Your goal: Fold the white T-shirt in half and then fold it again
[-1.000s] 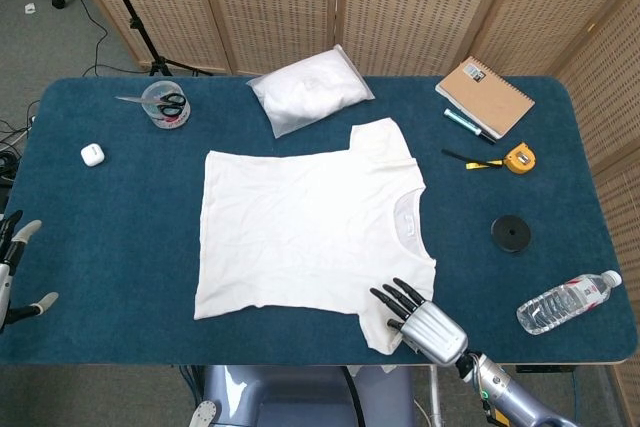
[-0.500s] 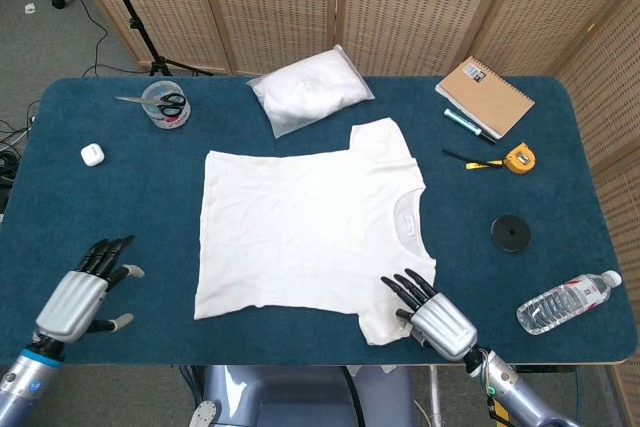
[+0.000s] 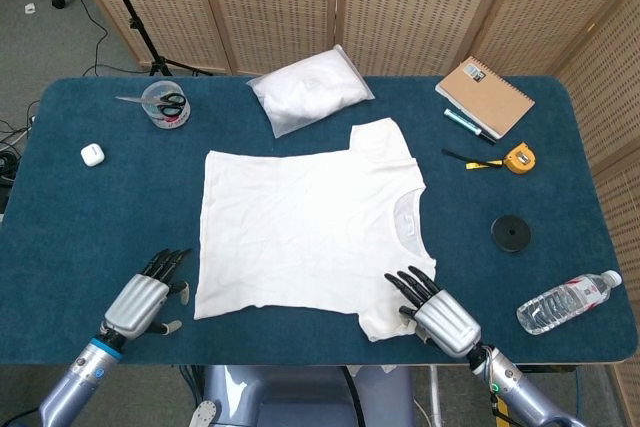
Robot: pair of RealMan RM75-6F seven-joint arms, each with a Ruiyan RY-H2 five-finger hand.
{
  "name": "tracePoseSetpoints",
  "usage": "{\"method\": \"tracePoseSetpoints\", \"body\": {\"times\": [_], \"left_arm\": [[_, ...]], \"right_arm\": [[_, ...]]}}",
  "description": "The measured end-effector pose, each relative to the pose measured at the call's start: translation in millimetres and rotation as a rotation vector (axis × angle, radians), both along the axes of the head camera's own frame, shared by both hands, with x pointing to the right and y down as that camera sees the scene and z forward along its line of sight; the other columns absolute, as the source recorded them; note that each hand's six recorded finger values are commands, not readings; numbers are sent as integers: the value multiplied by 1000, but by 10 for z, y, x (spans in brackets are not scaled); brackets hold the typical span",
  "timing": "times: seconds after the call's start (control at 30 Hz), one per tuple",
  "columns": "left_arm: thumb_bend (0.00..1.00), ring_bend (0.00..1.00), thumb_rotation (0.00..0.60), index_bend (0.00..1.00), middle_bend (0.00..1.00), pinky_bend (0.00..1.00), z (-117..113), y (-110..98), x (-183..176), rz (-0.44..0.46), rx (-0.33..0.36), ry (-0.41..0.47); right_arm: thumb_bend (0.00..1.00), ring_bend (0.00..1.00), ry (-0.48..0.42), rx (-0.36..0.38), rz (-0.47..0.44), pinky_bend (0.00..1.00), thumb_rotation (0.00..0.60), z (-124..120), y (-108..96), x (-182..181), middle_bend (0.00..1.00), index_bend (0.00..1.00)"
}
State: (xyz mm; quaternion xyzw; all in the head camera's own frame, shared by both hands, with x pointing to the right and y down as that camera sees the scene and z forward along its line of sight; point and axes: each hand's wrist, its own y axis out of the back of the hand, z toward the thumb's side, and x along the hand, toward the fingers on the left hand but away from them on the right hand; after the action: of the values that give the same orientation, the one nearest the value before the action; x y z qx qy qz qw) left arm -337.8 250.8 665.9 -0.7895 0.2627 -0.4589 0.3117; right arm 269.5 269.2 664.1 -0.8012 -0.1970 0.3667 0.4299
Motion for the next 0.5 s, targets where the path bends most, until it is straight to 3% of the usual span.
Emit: {"method": "tracePoseSetpoints", "body": {"times": [0.5], "left_arm": [[121, 0, 600, 588, 0, 0, 228, -30, 163, 25, -88, 47]], "right_arm": [[604, 0, 1, -11, 2, 0, 600, 14, 3, 8, 22, 663]]}}
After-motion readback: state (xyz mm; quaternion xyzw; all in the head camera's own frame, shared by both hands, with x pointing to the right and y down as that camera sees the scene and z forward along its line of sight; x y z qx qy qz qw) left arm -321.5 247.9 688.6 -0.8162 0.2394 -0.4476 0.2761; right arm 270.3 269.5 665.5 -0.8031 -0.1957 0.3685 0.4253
